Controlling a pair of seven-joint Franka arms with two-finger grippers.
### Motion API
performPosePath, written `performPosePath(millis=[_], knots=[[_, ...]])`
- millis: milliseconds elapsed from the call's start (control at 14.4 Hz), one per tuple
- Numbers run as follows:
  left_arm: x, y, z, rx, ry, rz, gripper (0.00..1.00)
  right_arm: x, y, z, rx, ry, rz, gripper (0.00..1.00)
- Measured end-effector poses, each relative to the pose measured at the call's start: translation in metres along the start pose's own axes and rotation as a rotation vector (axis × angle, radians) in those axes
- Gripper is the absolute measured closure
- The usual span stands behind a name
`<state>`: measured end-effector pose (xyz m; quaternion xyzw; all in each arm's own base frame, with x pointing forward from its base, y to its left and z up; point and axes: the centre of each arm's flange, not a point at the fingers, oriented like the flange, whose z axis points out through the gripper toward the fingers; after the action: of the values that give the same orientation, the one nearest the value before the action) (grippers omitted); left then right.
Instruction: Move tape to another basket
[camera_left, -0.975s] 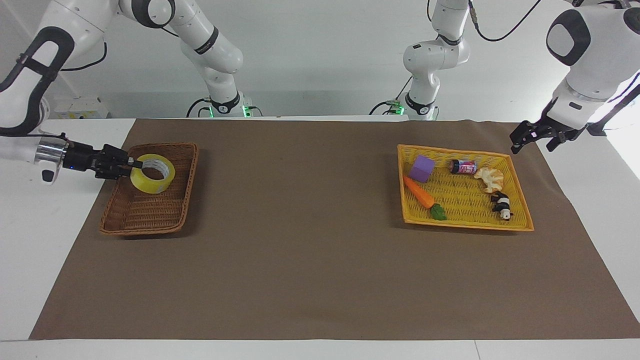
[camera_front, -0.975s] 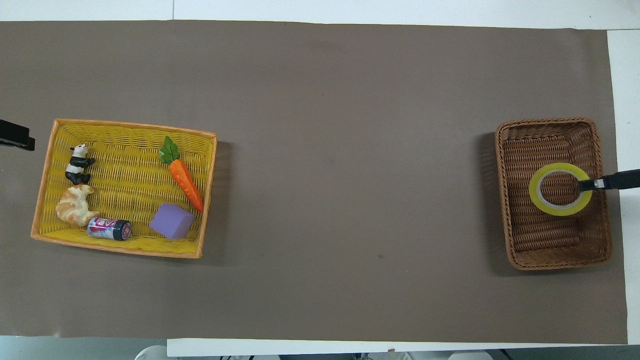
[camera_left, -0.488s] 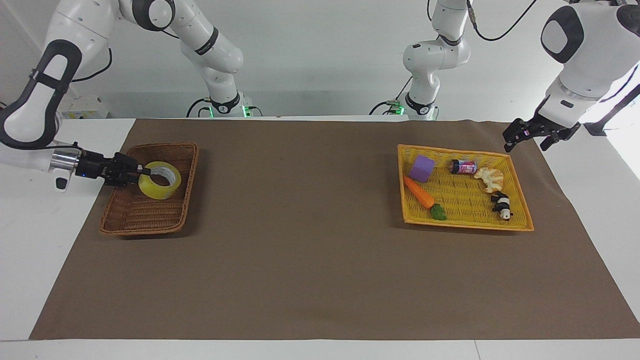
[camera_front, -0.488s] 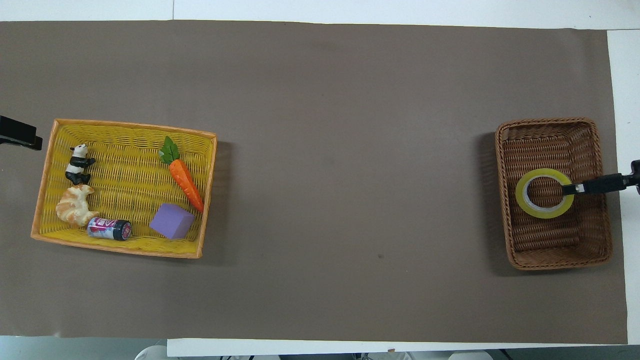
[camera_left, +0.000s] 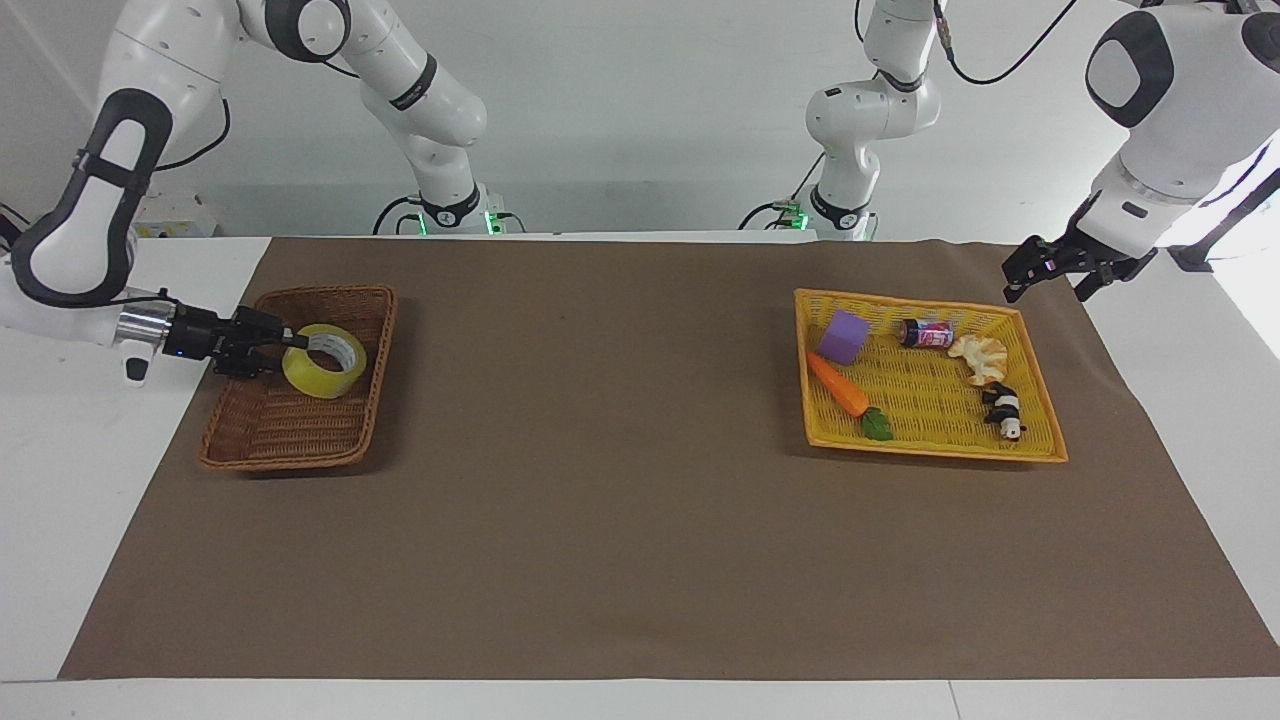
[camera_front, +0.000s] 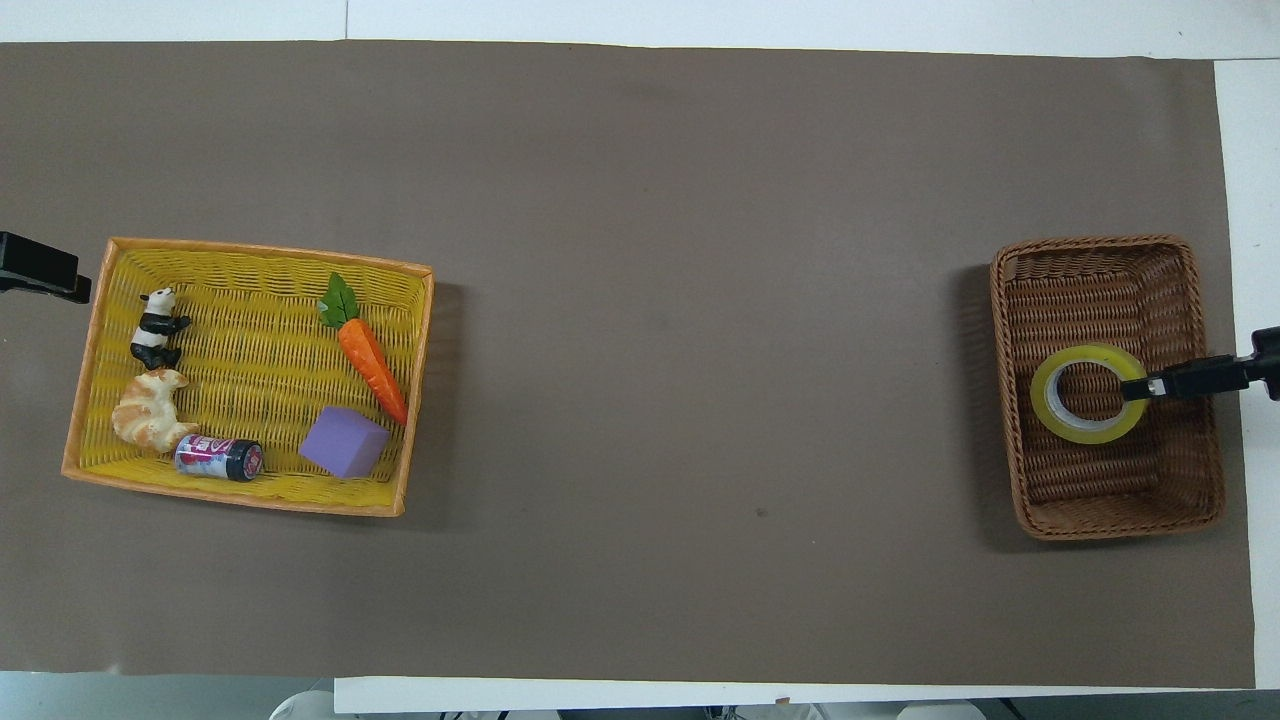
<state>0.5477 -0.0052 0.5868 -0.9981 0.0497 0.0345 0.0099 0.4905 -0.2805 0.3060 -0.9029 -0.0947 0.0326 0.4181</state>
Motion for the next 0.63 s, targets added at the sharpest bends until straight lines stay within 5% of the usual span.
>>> performPosePath(millis=[70, 348, 627], knots=[[0.0, -0.001, 0.0, 0.0, -0.004, -0.002, 0.0, 0.001, 0.0, -0.002, -0.011, 0.001, -0.009, 0.0], [-0.002, -0.013, 0.001, -0.003, -0.006, -0.025, 0.0, 0.015, -0.014, -0.016, -0.075, -0.01, -0.055, 0.0], [-0.003, -0.013, 0.001, -0.003, -0.013, -0.024, 0.0, 0.043, -0.076, -0.042, -0.257, -0.045, -0.1, 0.0]])
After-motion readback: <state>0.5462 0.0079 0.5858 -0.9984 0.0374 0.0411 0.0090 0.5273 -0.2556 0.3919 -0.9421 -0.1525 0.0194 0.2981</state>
